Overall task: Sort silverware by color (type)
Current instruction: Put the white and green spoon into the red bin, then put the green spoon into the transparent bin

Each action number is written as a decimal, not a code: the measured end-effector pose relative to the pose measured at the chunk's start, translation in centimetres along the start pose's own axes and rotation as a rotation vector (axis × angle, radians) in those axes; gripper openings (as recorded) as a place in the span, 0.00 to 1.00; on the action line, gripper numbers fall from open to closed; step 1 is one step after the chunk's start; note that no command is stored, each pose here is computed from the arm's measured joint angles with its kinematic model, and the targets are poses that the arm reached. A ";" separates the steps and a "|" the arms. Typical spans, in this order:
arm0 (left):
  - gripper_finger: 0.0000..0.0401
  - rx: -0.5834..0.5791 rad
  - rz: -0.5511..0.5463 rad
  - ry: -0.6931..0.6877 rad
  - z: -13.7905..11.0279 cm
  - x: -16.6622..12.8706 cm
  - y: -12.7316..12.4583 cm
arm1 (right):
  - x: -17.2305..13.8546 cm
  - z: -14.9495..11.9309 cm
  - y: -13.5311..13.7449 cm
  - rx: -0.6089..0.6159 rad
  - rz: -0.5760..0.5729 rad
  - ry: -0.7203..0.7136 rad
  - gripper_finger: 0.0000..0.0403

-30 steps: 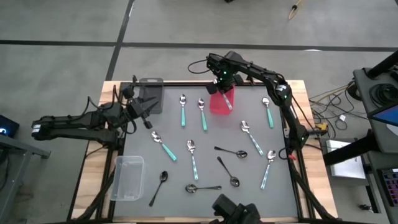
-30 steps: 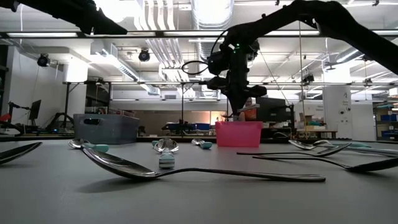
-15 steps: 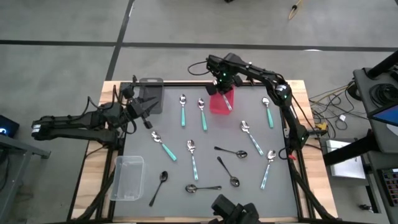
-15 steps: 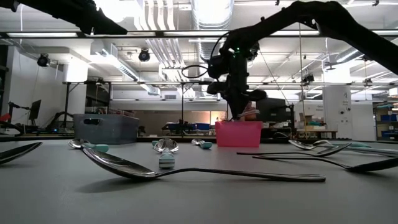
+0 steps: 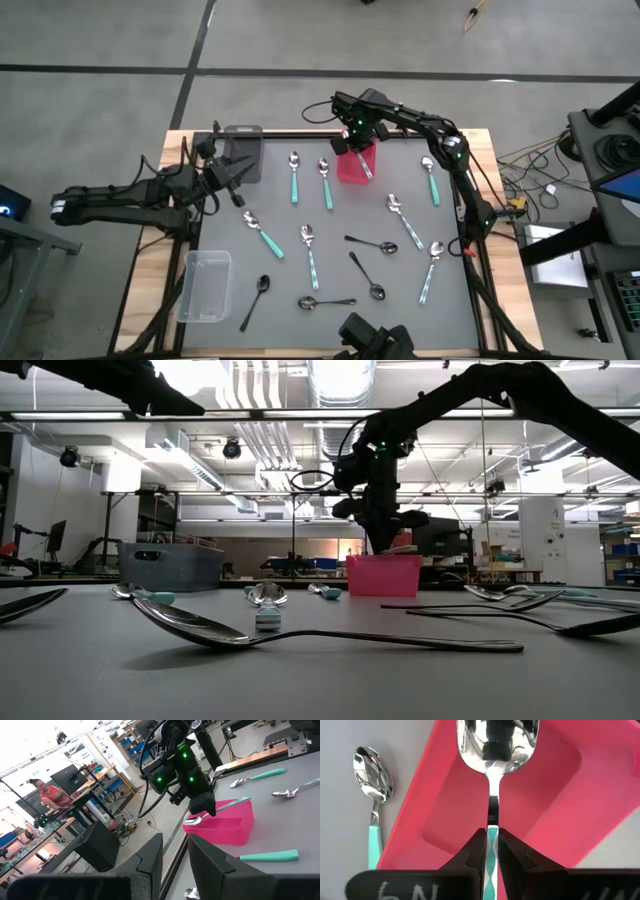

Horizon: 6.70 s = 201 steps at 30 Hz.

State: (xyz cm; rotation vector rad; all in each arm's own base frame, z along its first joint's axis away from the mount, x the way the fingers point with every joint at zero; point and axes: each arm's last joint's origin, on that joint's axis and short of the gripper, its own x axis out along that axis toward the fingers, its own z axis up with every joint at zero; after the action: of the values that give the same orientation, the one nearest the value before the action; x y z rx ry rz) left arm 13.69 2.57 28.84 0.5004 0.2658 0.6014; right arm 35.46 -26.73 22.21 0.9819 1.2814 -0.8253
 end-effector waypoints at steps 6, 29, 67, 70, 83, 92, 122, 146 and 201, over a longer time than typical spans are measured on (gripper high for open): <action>0.19 0.000 0.000 0.000 0.0 0.0 0.0 | 0.7 -0.1 -0.2 -0.001 -0.007 0.012 0.07; 0.19 0.005 0.000 0.000 0.0 0.0 0.0 | 3.5 -0.3 -0.6 -0.045 -0.004 0.007 0.07; 0.19 -0.011 0.001 -0.001 0.0 0.0 0.0 | -3.0 -1.8 0.1 -0.127 0.032 -0.182 0.31; 0.19 -0.047 0.001 -0.002 0.0 0.0 0.0 | -4.7 -3.1 1.2 -0.212 -0.046 -0.269 0.30; 0.19 -0.476 -0.061 0.171 -1.6 0.4 -1.2 | -10.5 -11.3 7.3 -0.631 -0.004 -0.537 0.29; 0.19 -0.846 -0.191 0.398 -2.9 1.3 -3.3 | -10.2 -16.8 8.7 -0.792 0.136 -0.759 0.29; 0.19 -1.241 -0.116 1.280 -0.8 3.3 -9.4 | -5.1 -23.8 1.5 -0.996 0.179 -1.079 0.29; 0.29 -1.085 0.230 1.382 -1.6 6.7 -13.2 | -3.9 -23.4 0.2 -1.037 0.074 -0.951 0.29; 0.32 -0.941 0.120 1.185 -7.4 5.5 -15.7 | -3.9 -23.3 0.2 -1.022 0.078 -0.958 0.29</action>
State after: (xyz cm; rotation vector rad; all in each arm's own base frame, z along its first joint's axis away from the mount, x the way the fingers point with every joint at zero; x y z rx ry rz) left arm 22.70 -2.58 13.90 -0.8172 1.0046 1.0041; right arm 26.27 -5.29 25.71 -0.2091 0.6282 -0.3643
